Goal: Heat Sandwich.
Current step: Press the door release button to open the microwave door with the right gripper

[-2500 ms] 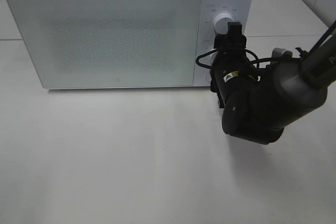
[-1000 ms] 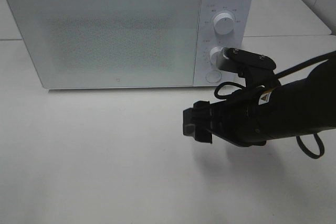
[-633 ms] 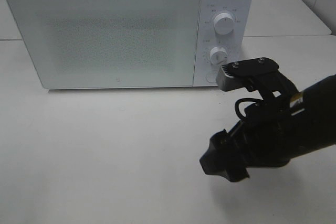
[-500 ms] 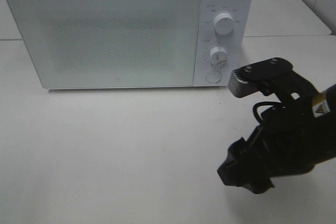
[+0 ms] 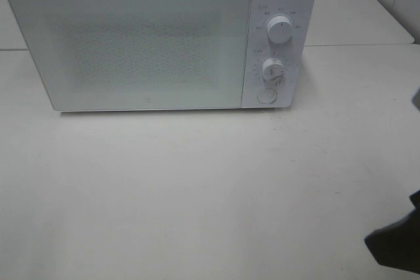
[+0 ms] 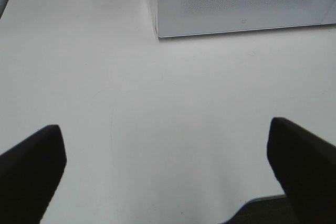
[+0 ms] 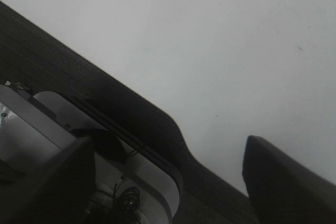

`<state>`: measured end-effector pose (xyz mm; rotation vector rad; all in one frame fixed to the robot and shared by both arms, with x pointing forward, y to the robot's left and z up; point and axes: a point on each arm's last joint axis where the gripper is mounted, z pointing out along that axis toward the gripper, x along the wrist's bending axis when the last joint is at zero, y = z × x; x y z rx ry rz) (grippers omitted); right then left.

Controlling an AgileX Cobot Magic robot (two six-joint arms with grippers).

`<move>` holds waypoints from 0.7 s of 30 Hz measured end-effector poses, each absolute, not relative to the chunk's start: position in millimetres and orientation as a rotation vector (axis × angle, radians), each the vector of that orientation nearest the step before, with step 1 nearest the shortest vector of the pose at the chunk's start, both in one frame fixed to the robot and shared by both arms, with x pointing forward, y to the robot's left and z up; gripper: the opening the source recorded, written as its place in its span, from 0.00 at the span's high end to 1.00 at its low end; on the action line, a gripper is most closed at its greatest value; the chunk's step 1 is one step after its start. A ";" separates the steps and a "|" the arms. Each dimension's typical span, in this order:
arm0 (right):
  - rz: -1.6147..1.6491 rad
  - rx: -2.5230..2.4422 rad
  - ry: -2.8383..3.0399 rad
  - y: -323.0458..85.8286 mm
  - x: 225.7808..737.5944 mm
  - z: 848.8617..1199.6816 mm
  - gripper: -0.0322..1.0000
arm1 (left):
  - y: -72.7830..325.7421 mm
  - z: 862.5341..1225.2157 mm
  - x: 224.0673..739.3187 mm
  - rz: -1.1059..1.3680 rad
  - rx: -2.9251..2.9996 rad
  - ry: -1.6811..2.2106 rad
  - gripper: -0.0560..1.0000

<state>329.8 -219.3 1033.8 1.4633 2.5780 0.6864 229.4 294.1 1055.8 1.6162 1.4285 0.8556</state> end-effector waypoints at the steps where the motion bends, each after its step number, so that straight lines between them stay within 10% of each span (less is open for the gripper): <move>1: 0.686 1.463 2.578 -219.3 329.8 1033.8 0.24 | 294.1 1055.8 229.4 0.856 1.616 1.428 0.01; 21: 0.890 1.603 2.145 -286.7 256.3 1057.9 0.24 | 294.1 1055.8 229.4 0.856 1.616 1.428 0.01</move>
